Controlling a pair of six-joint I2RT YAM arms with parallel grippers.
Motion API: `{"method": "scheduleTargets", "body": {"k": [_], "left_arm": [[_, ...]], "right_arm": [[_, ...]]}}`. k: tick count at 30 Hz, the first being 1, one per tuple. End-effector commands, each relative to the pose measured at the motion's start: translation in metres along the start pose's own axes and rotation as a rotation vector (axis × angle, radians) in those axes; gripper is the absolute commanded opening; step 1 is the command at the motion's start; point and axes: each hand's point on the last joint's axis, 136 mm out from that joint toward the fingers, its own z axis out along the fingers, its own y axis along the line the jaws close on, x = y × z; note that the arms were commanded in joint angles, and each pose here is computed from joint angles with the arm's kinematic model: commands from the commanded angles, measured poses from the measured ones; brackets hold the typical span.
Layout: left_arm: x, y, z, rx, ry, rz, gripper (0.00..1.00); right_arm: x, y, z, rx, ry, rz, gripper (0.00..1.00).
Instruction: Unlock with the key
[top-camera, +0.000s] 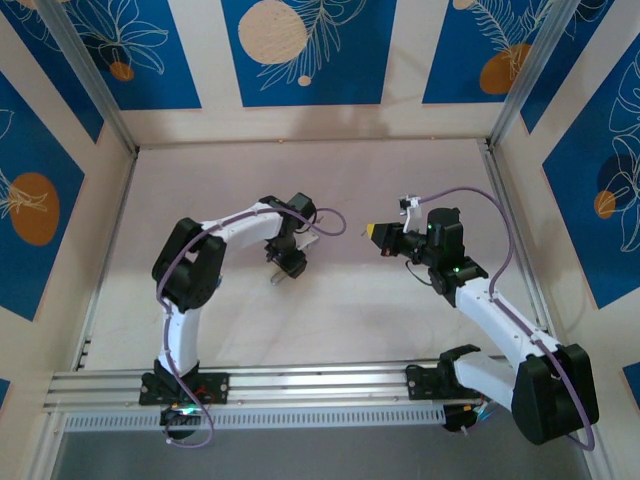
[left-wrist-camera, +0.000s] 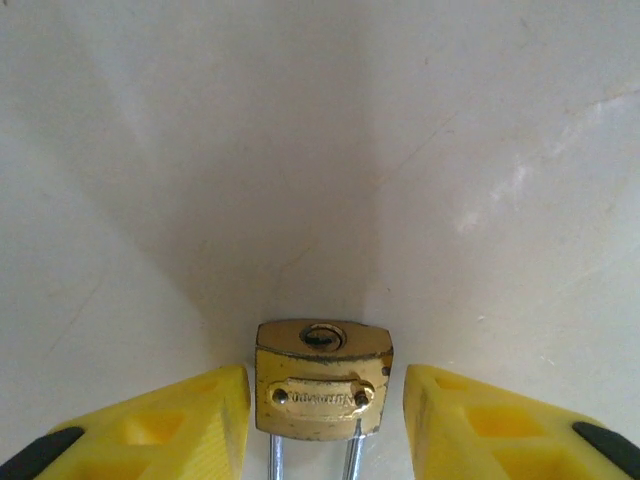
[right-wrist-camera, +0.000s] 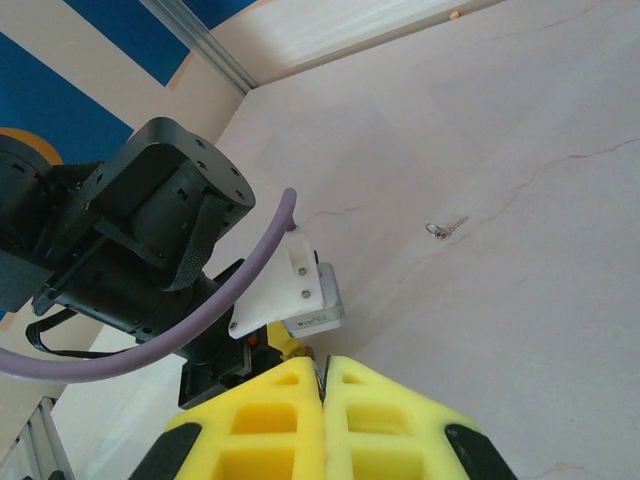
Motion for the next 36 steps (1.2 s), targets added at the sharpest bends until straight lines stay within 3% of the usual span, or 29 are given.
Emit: {"method": "scheduleTargets", "body": {"k": [1,5,21,28,36], "left_arm": [[0.007,-0.001,0.008,0.037,0.024,-0.031,0.42],[0.011,0.0,0.011,0.045,0.039,-0.036,0.38],[0.03,-0.002,0.022,0.049,0.134,-0.023,0.37],[0.017,-0.003,0.014,0.051,0.071,-0.028,0.29],[-0.012,-0.012,-0.021,0.083,-0.107,-0.016,0.23]], "right_arm": [[0.0,0.003,-0.005,-0.017,-0.012,-0.01,0.02],[0.0,0.003,-0.004,-0.018,-0.013,-0.007,0.02],[0.003,-0.001,-0.006,0.001,-0.007,-0.004,0.02],[0.0,-0.001,-0.007,0.006,-0.009,-0.002,0.02],[0.0,-0.001,-0.007,0.011,-0.005,0.008,0.02]]}}
